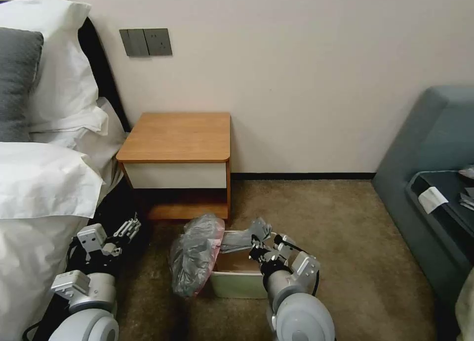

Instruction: Pick up the garbage bag from the table and place it over the trash can.

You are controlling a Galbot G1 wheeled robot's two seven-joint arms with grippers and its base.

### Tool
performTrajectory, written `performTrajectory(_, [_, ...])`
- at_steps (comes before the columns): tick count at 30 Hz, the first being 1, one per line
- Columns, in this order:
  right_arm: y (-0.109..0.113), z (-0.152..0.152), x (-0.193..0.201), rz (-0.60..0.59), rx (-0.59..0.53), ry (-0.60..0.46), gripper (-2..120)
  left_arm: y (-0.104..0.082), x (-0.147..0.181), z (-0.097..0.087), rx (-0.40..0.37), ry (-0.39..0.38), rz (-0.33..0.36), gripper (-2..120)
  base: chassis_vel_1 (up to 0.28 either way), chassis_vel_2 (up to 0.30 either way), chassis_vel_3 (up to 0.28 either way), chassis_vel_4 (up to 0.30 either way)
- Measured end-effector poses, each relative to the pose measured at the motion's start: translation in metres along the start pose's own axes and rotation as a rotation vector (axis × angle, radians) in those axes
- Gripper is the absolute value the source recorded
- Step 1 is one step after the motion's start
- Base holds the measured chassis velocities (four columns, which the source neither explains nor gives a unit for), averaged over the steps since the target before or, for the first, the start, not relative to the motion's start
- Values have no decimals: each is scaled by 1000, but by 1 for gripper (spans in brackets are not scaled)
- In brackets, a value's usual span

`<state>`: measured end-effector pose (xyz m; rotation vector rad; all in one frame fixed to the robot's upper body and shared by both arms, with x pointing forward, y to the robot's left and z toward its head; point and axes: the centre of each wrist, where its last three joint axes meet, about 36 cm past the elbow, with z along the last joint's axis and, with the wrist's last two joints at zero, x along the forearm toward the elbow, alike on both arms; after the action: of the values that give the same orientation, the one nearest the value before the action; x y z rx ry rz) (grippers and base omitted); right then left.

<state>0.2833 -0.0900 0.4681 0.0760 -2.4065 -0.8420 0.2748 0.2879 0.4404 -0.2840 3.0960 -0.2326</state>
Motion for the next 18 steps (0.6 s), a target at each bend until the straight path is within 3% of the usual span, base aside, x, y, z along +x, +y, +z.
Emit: performTrajectory(18, [-4, -14, 25, 57, 127, 89, 72, -9, -4, 7, 15, 8, 17, 91, 0, 0, 0, 0])
